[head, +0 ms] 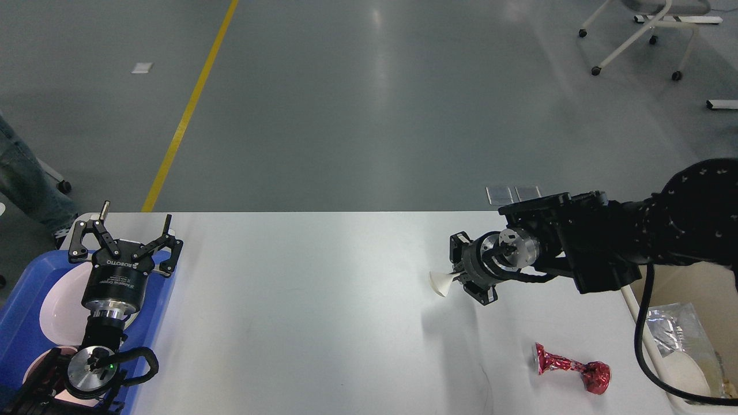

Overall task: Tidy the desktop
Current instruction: 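Close the right gripper on the paper cup, then lift the paper cup with the right gripper and carry it to the bin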

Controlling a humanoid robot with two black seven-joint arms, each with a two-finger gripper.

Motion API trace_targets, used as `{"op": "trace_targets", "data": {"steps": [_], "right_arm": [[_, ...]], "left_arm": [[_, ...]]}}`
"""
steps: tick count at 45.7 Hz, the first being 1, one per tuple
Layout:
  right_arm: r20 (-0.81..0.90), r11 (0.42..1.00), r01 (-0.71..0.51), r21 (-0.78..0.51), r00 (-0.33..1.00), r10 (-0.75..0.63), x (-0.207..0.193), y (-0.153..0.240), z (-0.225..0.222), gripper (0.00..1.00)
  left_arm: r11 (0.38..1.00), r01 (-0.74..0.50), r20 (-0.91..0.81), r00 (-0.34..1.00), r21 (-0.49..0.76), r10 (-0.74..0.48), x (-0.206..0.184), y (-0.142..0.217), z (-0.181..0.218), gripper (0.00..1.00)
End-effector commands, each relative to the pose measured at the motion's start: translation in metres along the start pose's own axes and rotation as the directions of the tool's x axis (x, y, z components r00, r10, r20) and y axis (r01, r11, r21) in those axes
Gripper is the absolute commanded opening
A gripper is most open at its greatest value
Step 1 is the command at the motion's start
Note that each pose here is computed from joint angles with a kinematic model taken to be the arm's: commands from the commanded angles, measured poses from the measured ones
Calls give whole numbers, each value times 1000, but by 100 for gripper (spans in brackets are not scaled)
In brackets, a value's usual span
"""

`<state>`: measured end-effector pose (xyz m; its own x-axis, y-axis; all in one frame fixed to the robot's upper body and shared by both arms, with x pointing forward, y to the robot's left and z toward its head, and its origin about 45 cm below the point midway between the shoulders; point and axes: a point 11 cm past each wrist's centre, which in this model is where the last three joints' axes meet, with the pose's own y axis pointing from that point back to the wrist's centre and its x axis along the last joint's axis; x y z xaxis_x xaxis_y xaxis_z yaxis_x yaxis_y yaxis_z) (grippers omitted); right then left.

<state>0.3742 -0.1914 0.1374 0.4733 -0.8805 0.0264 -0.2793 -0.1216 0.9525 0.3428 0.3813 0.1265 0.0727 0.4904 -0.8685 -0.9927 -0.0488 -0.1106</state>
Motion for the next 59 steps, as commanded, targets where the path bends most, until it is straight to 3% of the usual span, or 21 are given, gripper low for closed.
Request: {"op": "trace_targets", "data": {"steps": [1,6,14,21,27,35,42,59], "right_arm": [[-258,998,18,-56,966,-32,3,38,-5,0],[-493,988,66,-140,860,-128,7,78,-7,0],[-753,978,3,-209,637,-163,20,155,-12,0],[-851,967,-15,-253,479,-216,8,217,-12,0],[-875,968,-14,-252,430,-222,-5,246,-9,0],[-872,973,-20,-231,447,-198,-2,249,-9,0],[-836,974,-64,-219,527,-153,26,248,0,0],[-507,951,-231,-206,856,98,182,198,101,0]], "left_arm": [[1000,0,0,1000,0,0,0,0,0,97],[1000,0,0,1000,0,0,0,0,0,97],[1000,0,0,1000,0,0,0,0,0,96],[1000,0,0,1000,0,0,0,0,0,97],[1000,-1,0,1000,0,1,0,1,0,97],[1000,0,0,1000,0,0,0,0,0,97],[1000,0,0,1000,0,0,0,0,0,97],[1000,-1,0,1000,0,1,1,1,0,97]]}}
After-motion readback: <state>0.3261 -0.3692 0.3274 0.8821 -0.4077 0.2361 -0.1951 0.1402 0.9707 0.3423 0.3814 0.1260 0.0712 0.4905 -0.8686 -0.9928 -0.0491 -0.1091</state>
